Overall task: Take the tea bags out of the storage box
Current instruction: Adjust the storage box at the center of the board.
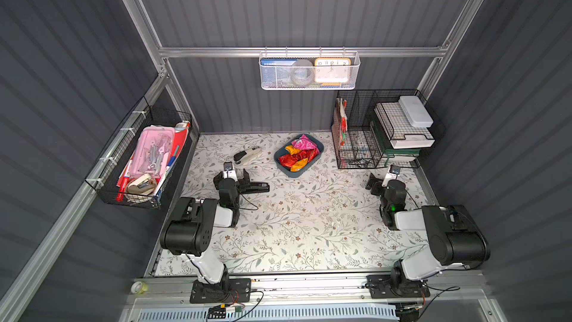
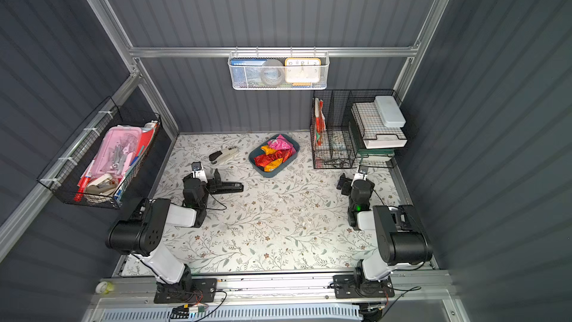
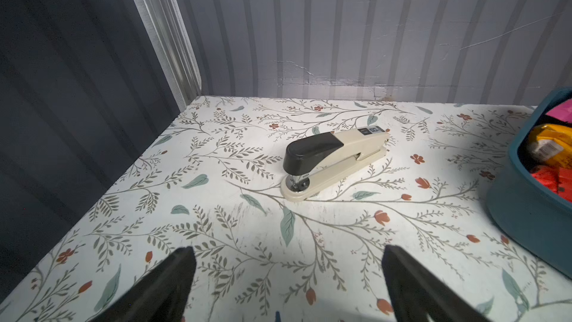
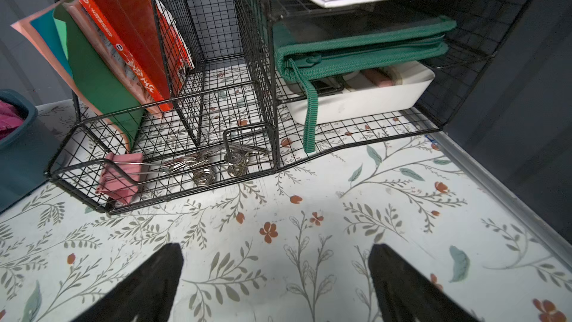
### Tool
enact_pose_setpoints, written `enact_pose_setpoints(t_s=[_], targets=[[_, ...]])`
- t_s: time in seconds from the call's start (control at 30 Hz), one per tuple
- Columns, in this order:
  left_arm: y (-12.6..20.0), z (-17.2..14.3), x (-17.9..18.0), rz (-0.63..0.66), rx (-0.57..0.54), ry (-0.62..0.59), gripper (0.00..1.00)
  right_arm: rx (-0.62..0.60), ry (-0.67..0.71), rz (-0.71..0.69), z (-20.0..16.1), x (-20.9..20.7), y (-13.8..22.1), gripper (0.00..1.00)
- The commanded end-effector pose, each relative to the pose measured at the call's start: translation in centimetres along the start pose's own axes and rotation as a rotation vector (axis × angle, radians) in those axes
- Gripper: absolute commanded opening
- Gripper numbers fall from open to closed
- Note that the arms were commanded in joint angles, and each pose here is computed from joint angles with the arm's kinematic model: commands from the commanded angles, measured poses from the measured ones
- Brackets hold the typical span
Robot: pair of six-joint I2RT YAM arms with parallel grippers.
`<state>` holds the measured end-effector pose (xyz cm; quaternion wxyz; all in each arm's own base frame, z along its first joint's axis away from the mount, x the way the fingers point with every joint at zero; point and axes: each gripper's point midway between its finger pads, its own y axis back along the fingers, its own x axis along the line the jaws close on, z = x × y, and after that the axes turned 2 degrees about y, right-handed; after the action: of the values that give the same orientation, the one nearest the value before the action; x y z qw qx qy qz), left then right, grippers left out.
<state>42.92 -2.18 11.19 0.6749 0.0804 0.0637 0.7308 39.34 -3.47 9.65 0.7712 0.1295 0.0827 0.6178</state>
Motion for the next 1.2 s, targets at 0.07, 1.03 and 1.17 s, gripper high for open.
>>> enact_pose_setpoints(t_s=[0.07, 1.03, 1.17], targets=[[-0.2, 0.2, 0.1, -0.002, -0.001, -0.002, 0.99, -0.005, -0.002, 0.006, 0.1, 0.1, -0.1, 0.99], [1.8, 13.1, -2.5, -0.149, 0.169, 0.204, 0.99, 0.132, -0.462, 0.019, 7.2, -0.7, 10.3, 0.95], [1.7, 12.6, -6.4, -0.276, 0.298, 0.305, 0.99, 0.258, -0.547, 0.221, 6.1, 3.1, 11.8, 0.85]])
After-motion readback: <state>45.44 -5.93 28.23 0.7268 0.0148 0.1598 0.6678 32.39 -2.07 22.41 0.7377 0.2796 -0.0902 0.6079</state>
